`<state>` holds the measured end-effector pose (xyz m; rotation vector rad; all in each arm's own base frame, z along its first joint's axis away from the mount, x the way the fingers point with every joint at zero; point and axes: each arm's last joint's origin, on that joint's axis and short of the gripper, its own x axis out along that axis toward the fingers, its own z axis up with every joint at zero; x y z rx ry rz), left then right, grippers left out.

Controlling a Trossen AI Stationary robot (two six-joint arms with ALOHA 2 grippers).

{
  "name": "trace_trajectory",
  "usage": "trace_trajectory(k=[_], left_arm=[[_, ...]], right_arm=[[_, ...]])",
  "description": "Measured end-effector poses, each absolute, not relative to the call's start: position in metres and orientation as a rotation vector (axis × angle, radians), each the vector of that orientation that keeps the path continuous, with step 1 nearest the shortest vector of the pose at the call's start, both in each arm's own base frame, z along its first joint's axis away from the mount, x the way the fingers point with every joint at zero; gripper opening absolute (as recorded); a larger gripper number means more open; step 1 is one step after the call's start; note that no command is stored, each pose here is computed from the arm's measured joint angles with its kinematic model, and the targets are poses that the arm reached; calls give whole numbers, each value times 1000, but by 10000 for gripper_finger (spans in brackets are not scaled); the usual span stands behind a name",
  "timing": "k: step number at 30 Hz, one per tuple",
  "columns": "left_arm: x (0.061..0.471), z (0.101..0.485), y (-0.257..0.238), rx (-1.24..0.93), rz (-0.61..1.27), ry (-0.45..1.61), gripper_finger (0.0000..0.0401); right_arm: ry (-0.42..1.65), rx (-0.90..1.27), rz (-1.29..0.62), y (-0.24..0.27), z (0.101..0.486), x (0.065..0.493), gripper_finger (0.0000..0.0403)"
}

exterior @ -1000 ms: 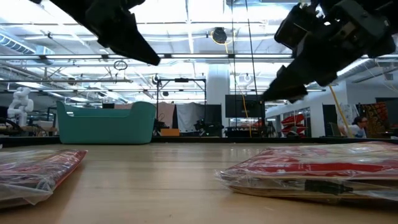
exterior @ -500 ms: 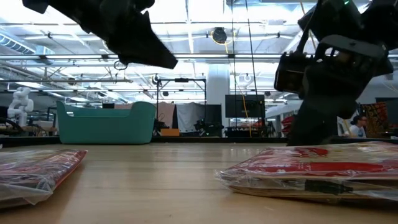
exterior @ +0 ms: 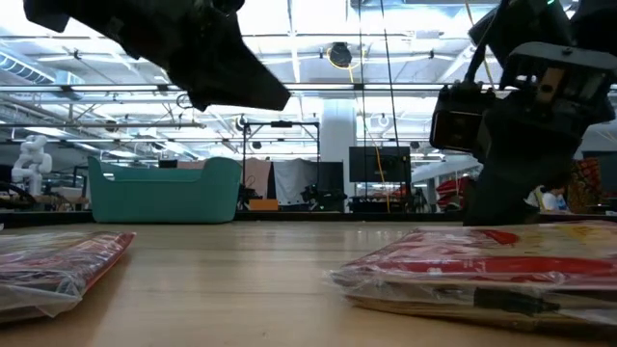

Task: Sort popcorn bags into baskets
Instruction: Put the red popcorn bag into the green bin

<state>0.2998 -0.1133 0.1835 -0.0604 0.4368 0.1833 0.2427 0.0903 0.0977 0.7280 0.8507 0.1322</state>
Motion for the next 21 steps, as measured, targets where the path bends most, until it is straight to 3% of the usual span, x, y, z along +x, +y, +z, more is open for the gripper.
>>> trace_trajectory(k=[8,16,21], left_arm=[[301,180,-113,-40,204,433,99],[304,184,-113,-162,215,379,101],[303,184,-115,-225,198,382,138]], right_arm=[[827,693,98,89,97,243,10],[634,599,34,76,107,254,2],[543,541,18,61,114,261,1]])
